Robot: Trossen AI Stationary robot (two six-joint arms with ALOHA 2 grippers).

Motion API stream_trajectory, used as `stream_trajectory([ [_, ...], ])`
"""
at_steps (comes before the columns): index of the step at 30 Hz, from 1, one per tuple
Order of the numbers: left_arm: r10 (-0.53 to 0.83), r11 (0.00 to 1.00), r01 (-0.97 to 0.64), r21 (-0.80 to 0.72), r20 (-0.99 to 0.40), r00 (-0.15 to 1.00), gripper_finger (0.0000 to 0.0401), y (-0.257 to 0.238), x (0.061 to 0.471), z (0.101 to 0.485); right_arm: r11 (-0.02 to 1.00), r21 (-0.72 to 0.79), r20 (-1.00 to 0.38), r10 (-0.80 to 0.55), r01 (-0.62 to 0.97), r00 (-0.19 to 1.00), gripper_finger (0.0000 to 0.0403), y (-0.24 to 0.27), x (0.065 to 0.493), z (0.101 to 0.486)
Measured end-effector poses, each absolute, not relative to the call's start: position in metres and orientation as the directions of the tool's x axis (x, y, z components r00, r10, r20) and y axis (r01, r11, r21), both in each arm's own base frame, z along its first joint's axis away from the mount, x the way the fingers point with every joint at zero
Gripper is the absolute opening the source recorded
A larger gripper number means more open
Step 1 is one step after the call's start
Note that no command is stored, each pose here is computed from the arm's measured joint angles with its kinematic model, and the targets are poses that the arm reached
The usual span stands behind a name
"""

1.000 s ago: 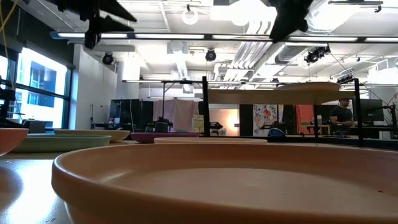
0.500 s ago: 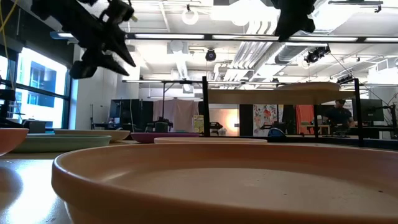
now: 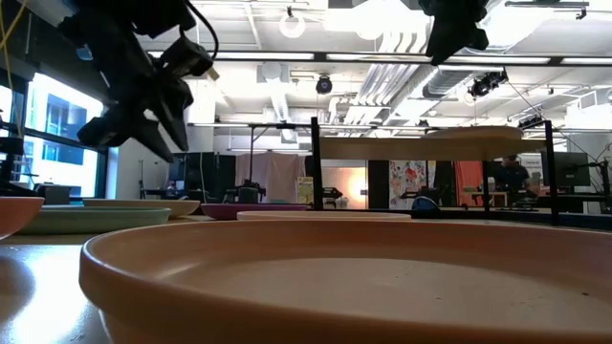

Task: Place and stack plates onto a shelf
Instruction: Stack the blue plate on top of the gray plate on the shelf

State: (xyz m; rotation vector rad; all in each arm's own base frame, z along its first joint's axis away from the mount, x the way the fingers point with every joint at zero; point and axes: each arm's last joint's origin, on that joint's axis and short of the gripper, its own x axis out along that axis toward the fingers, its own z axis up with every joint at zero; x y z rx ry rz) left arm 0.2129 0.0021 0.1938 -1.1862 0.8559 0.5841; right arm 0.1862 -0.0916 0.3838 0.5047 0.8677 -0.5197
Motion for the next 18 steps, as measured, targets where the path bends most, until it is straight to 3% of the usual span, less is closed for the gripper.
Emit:
stream_trajectory([
  [18,-0.039,0.322,-0.858,-0.399,-0.911,0.409,0.0097,-0.006,0.221,0.164,0.764,0.201,-0.812,-0.22,0.613,0.54,0.0106,-0.092,0.186,0.384],
])
